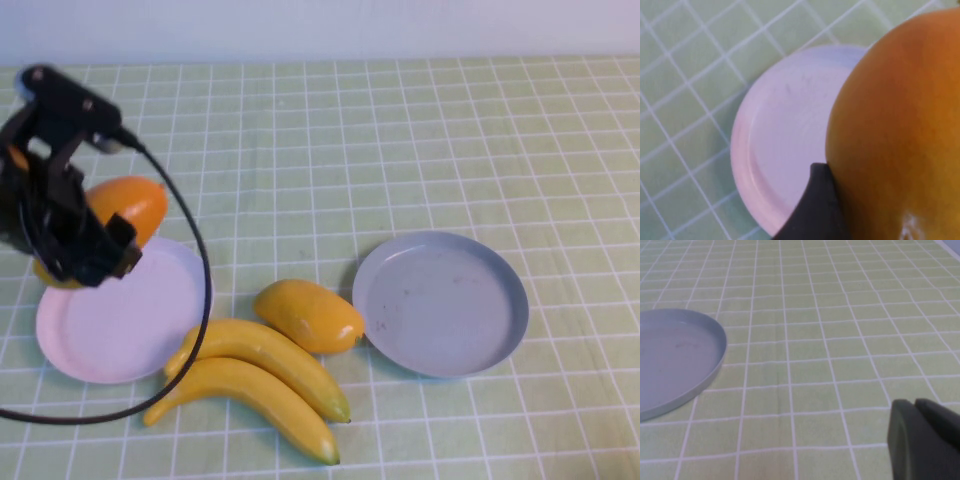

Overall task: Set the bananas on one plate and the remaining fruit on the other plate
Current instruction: Put one type of fruit in the left plate

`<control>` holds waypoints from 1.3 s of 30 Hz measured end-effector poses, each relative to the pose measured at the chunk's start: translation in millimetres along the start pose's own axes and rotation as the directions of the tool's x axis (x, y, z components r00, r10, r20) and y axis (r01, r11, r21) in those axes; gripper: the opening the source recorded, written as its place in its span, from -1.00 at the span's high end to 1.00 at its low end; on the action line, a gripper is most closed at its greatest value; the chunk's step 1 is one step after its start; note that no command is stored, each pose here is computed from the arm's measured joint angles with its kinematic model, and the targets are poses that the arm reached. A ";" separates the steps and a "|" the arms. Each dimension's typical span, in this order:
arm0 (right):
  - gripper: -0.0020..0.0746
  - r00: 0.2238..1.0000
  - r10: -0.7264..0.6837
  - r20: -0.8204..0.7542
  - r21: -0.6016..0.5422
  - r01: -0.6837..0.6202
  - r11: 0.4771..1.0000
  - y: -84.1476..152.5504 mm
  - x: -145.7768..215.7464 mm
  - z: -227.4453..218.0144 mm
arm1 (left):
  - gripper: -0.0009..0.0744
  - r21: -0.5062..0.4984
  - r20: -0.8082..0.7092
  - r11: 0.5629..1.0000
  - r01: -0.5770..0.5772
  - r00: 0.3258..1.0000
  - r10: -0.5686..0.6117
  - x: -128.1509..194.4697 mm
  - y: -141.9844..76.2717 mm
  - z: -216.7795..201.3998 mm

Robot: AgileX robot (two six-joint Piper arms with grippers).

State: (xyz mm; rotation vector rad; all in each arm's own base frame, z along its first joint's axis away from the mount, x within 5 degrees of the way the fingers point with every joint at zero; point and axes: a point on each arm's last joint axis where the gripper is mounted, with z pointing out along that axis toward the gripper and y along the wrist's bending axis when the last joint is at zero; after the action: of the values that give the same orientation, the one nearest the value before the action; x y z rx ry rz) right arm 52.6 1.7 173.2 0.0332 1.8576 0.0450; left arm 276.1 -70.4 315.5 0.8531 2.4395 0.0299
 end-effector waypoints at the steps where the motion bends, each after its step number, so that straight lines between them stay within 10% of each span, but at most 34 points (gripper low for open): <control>1: 0.99 1.000 0.000 0.000 0.000 0.000 1.000 0.0 0.0 0.0 | -0.48 -0.008 0.001 0.999 0.031 1.000 -0.031 7.6 0.5 8.3; 20: 0.99 1.000 0.000 0.000 0.000 0.000 1.000 0.0 0.0 0.0 | -0.47 -0.024 -0.285 0.928 0.372 0.887 -0.363 12.3 44.7 108.2; 39: 0.99 1.000 0.000 0.000 0.000 0.000 1.000 0.0 0.0 0.0 | -0.68 -0.043 -0.309 0.910 0.411 0.861 -0.404 21.8 55.1 120.1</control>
State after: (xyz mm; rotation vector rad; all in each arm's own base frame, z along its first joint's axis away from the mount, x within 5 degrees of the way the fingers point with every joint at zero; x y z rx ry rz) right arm 52.6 1.7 173.2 0.0332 1.8576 0.0450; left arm 354.1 -32.2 213.6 0.3388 2.8799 -0.0248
